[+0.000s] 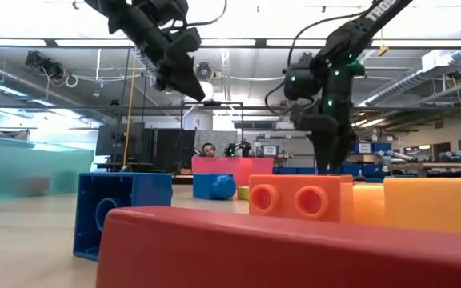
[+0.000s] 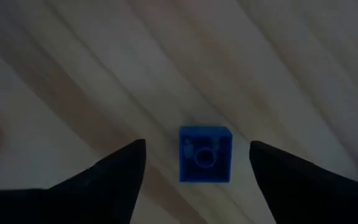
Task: Sort blocks by size
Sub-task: Put the blue 4 studded building block into the teal bin
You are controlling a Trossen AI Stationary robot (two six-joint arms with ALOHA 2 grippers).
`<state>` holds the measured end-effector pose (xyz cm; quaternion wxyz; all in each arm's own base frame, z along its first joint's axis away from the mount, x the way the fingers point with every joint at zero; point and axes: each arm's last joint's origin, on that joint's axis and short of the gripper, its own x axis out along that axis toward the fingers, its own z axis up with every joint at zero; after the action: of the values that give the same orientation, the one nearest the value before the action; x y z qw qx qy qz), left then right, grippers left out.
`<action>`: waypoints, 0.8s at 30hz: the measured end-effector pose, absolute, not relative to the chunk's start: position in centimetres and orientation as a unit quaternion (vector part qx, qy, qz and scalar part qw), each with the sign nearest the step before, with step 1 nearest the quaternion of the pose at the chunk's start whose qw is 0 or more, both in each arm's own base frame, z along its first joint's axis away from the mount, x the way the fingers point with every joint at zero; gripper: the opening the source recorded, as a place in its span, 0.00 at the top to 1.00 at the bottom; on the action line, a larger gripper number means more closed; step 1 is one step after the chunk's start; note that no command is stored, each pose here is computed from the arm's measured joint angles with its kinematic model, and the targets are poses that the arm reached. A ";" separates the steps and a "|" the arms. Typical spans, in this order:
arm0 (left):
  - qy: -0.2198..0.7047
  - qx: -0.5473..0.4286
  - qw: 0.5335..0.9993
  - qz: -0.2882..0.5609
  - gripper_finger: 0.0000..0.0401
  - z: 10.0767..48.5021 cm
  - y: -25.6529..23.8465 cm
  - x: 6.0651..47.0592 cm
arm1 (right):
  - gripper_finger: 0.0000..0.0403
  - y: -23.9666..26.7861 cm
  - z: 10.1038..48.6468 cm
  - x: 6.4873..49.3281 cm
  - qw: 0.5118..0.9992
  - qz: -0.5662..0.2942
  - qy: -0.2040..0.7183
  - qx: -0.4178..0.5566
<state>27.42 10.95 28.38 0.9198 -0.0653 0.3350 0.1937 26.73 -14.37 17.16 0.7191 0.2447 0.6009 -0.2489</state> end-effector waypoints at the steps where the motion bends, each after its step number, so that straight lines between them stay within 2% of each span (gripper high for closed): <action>1: 0.332 -0.071 0.920 0.196 0.80 28.4 10.9 27.4 | 0.24 -14.4 16.8 26.8 0.717 -0.245 0.607 0.241; 5: 0.322 -0.086 0.920 0.203 0.80 28.4 11.1 27.6 | 0.24 -14.6 15.6 27.0 0.704 -0.241 0.628 0.226; 9: 0.304 -0.084 0.927 0.203 0.80 28.7 11.1 27.8 | 0.28 -14.7 14.4 27.0 0.690 -0.239 0.649 0.214; 13: 0.287 -0.081 0.932 0.204 0.80 29.0 11.2 28.0 | 0.38 -14.9 13.7 27.2 0.683 -0.234 0.655 0.220; 18: 0.275 -0.072 0.937 0.202 0.80 29.3 11.2 28.1 | 0.62 -14.9 13.7 27.2 0.686 -0.226 0.654 0.225; 22: 0.273 -0.021 0.943 0.188 0.80 29.3 11.3 28.5 | 0.63 -14.6 15.1 26.7 0.693 -0.231 0.642 0.233; 24: 0.269 -0.010 0.946 0.182 0.80 29.2 11.2 28.9 | 0.63 -14.5 16.8 26.7 0.722 -0.234 0.600 0.253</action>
<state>28.87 11.23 29.15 0.9457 -0.0104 0.2688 0.1823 26.73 -14.53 16.80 0.7219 0.2527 0.6002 -0.2341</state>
